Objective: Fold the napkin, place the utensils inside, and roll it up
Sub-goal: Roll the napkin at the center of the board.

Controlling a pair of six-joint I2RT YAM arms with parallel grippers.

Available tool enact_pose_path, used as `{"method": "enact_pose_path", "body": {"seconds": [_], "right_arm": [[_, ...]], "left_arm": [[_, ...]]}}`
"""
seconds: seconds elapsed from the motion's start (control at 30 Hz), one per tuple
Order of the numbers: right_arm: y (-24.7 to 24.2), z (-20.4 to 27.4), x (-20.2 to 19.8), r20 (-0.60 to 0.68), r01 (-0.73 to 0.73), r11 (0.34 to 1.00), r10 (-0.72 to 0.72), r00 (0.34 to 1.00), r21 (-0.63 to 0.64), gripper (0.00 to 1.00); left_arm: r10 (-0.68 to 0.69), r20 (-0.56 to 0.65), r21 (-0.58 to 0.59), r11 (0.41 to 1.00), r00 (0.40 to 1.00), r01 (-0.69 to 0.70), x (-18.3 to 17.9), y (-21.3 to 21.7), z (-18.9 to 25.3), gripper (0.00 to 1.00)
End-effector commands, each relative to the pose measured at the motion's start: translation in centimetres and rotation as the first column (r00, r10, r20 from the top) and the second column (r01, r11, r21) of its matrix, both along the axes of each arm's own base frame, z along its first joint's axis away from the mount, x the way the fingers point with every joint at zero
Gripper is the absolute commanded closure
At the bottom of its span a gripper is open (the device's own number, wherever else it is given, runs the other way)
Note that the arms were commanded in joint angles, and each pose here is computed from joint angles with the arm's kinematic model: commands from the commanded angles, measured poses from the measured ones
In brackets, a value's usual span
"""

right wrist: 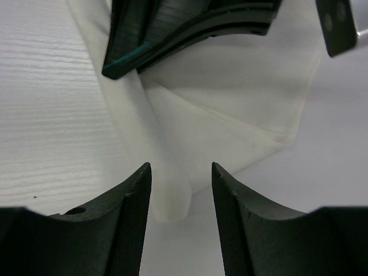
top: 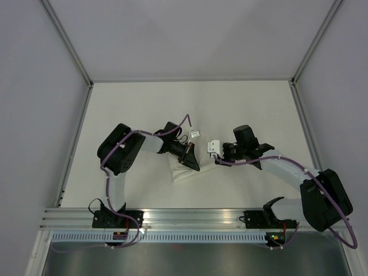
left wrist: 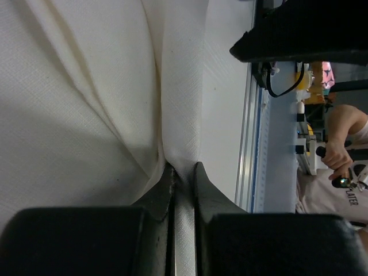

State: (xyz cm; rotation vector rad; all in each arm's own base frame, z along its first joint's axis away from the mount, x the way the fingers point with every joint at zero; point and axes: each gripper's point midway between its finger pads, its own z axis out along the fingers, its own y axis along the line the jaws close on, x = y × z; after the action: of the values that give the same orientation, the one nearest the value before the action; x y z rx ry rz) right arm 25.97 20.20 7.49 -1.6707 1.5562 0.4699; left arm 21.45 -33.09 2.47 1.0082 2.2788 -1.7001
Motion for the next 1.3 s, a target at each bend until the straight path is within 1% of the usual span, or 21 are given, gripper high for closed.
{"method": "enact_pose_path", "body": {"seconds": [0.0,0.03,0.1,0.13,0.23,0.43,0.47,0.53,0.57,0.8,0.9,1.13,1.2,1.27], "right_arm": [[1.0,1.5,0.0,0.161,-0.059,0.998,0.06,0.985,-0.011,0.47],[1.8,1.8,-0.9,0.17,-0.092,0.996,0.092,0.981,-0.009,0.47],[1.7,1.0,-2.2,0.182,-0.111,0.993,0.116,0.976,-0.039,0.47],[2.3,0.6,-3.2,0.195,-0.144,0.988,0.151,0.969,-0.051,0.46],[3.1,-0.6,-4.6,0.251,-0.179,0.98,0.195,0.948,-0.086,0.45],[4.3,-2.7,-6.3,0.248,-0.222,0.964,0.253,0.935,-0.147,0.46],[4.7,-2.2,-5.6,0.289,-0.2,0.97,0.233,0.928,-0.14,0.46],[5.3,-2.6,-6.1,0.294,-0.213,0.965,0.25,0.922,-0.154,0.46],[5.5,-2.5,-5.6,0.319,-0.192,0.969,0.234,0.918,-0.156,0.46],[6.1,-4.5,-6.1,0.314,-0.204,0.958,0.26,0.913,-0.2,0.5],[6.1,-5.0,-5.6,0.322,-0.182,0.958,0.248,0.913,-0.223,0.54],[5.7,-5.8,-4.8,0.358,-0.148,0.959,0.231,0.905,-0.243,0.59],[5.8,-5.2,-4.2,0.407,-0.121,0.969,0.202,0.891,-0.216,0.57],[5.9,-4.4,-4.4,0.411,-0.134,0.97,0.207,0.888,-0.201,0.54]], "left_arm": [[0.023,-0.122,0.067,0.998,0.992,-0.015,-1.1,0.8,-2.2,0.98],[0.026,-0.129,0.072,0.997,0.991,-0.017,-1.2,0.9,-2.4,0.98],[0.03,-0.159,0.082,0.996,0.987,-0.017,-1.4,1.0,-2.9,0.98],[0.032,-0.165,0.086,0.996,0.986,-0.018,-1.5,1.0,-3.1,0.98],[0.044,-0.177,0.1,0.995,0.983,-0.027,-1.7,1.2,-3.7,0.98],[0.065,-0.194,0.118,0.992,0.979,-0.043,-1.9,1.3,-4.4,0.98],[0.066,-0.193,0.119,0.992,0.979,-0.044,-1.9,1.3,-4.4,0.98],[0.07,-0.193,0.119,0.992,0.979,-0.047,-1.8,1.3,-4.5,0.98],[0.071,-0.191,0.118,0.992,0.979,-0.049,-1.7,1.2,-4.5,0.98],[0.07,-0.189,0.118,0.992,0.979,-0.048,-1.8,1.3,-4.3,0.98],[0.068,-0.186,0.115,0.992,0.98,-0.047,-1.8,1.3,-4.2,0.98],[0.056,-0.172,0.112,0.993,0.984,-0.037,-2.1,1.5,-3.9,0.98],[0.055,-0.161,0.114,0.993,0.985,-0.037,-1.9,1.6,-4.0,0.98],[0.054,-0.178,0.127,0.991,0.983,-0.032,-2.2,1.7,-4.2,0.98]]}}
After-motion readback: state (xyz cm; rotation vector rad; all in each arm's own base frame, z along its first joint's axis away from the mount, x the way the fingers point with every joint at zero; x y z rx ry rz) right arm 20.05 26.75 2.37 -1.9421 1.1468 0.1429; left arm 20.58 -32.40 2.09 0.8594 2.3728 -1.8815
